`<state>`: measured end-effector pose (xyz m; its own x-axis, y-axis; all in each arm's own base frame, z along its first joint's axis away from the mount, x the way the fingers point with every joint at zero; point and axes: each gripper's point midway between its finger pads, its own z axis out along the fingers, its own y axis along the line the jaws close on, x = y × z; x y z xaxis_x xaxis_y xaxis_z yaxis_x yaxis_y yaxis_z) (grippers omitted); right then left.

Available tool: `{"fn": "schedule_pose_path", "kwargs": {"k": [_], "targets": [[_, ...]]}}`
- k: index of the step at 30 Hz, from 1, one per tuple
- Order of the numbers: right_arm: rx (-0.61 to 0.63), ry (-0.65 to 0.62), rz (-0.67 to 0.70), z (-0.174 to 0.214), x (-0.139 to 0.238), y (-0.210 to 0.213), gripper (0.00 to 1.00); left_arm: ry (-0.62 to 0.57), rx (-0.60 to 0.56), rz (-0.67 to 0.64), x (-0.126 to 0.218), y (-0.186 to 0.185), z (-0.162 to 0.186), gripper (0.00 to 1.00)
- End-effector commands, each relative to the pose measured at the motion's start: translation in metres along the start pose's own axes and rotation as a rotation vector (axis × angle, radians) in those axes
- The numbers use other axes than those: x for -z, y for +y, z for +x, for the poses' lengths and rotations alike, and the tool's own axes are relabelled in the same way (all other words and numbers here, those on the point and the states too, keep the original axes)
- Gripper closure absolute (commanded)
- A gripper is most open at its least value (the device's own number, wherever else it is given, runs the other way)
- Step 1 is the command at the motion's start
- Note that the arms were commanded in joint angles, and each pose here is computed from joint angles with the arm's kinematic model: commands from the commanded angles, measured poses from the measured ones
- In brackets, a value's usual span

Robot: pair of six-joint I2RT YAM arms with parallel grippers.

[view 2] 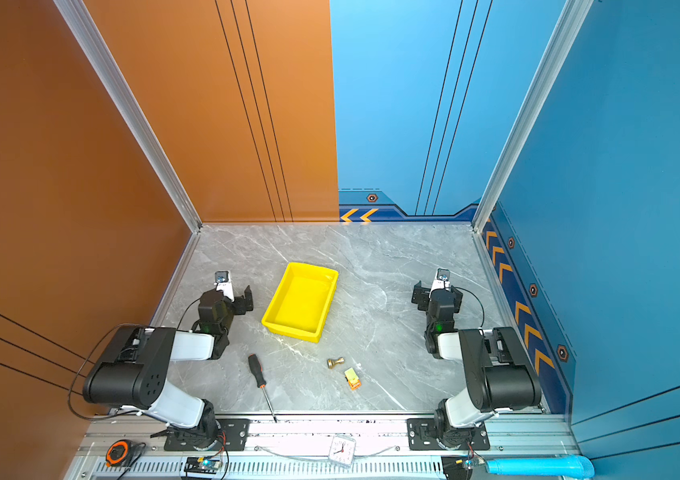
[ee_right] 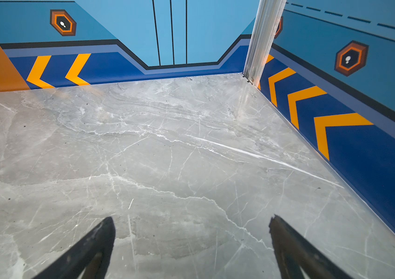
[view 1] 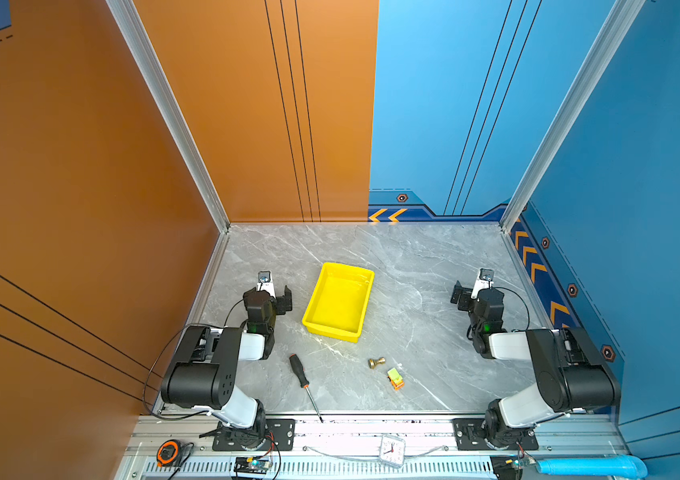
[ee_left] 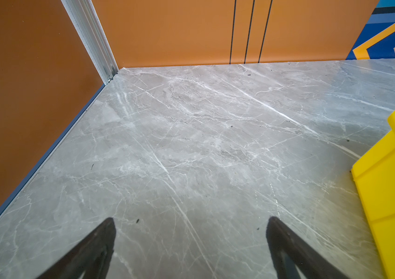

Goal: Put the screwdriver in the bin

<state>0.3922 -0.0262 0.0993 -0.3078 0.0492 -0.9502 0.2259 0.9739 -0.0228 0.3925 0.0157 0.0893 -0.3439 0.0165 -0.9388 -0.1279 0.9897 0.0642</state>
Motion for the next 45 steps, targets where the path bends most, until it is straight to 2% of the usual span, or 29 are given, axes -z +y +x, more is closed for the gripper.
{"fn": "schedule_pose_path", "kwargs": {"k": [1, 22, 26, 32, 38, 42, 45], "targets": [[-0.013, 0.006, 0.006, 0.005, 0.000, -0.003, 0.00, 0.000, -0.006, 0.012, -0.003, -0.003, -0.002, 0.02], [0.012, -0.037, 0.076, -0.006, 0.011, -0.006, 0.00, -0.010, 0.017, -0.021, 0.004, 0.007, -0.012, 0.02], [0.023, -0.034, 0.128, -0.015, 0.020, -0.011, 0.00, 0.005, 0.026, -0.026, 0.007, 0.010, -0.017, 0.02], [0.057, -0.022, 0.099, -0.031, 0.035, 0.002, 0.00, 0.055, 0.040, -0.059, 0.017, 0.018, -0.026, 0.02], [0.132, 0.019, 0.072, -0.045, 0.056, 0.023, 0.00, 0.177, 0.137, -0.223, 0.038, 0.047, -0.036, 0.02], [0.142, -0.001, 0.055, -0.066, 0.075, 0.036, 0.00, 0.279, 0.178, -0.193, 0.049, 0.039, -0.036, 0.02], [0.063, -0.009, 0.101, -0.085, 0.093, 0.030, 0.00, 0.398, 0.224, -0.203, 0.066, 0.037, -0.026, 0.02]]}}
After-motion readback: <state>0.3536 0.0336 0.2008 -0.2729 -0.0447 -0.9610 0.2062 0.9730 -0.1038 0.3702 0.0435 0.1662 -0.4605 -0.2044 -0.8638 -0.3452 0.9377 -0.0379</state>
